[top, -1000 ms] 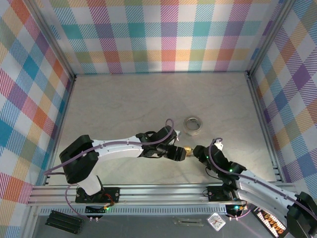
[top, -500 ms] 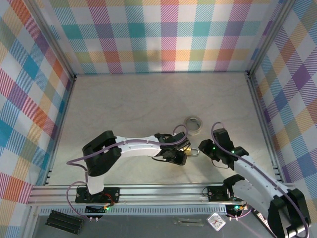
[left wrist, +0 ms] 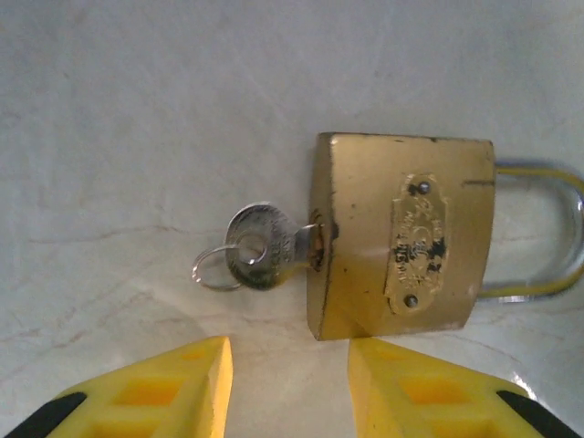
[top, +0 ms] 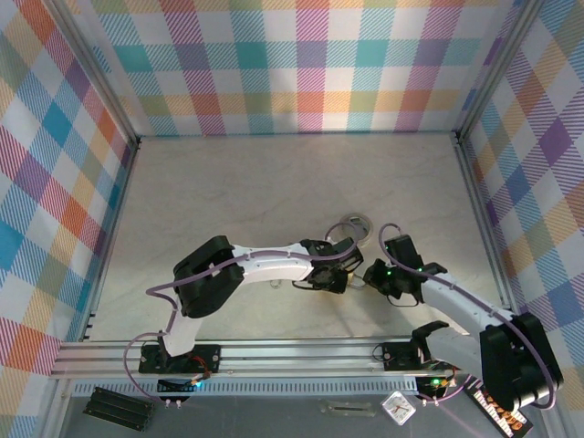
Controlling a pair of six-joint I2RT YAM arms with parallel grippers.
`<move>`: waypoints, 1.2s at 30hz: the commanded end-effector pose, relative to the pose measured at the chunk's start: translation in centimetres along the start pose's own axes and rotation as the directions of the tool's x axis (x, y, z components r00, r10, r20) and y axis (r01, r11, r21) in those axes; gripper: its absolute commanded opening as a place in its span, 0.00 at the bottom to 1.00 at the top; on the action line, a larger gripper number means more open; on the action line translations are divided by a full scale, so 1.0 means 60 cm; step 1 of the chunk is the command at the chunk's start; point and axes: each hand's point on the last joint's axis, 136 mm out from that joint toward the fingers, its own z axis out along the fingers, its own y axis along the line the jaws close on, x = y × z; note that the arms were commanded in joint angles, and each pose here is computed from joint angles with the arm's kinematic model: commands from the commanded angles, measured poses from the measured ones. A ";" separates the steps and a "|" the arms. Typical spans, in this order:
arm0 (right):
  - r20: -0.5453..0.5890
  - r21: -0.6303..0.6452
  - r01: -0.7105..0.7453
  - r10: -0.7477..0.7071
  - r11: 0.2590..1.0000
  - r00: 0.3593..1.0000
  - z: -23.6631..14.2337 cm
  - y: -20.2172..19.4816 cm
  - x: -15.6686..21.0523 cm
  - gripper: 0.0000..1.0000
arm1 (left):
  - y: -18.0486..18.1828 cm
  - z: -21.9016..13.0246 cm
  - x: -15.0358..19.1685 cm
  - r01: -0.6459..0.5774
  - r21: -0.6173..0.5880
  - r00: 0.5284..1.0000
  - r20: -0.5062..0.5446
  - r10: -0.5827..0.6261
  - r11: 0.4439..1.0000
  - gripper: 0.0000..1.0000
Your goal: Unlock with the key
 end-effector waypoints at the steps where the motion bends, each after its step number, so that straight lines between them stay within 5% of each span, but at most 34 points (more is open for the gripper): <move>1: -0.017 -0.062 -0.011 0.010 0.998 1.000 0.008 0.015 0.003 0.20 | 0.023 0.003 -0.042 0.019 -0.063 0.998 0.068 -0.015 0.998 0.38; 13: -0.046 -0.097 -0.026 0.021 0.995 0.999 0.004 0.018 0.032 0.20 | 0.006 -0.030 -0.064 0.041 0.041 0.992 0.116 -0.046 0.998 0.38; 24: -0.035 -0.080 0.037 -0.040 0.996 0.999 -0.021 0.036 0.025 0.32 | -0.014 -0.089 -0.039 0.030 0.188 0.996 0.079 -0.045 0.982 0.43; 36: -0.117 0.035 0.107 -0.102 0.994 0.988 0.004 0.066 -0.011 0.38 | -0.002 -0.123 0.012 -0.198 0.030 0.966 0.178 0.190 0.980 0.45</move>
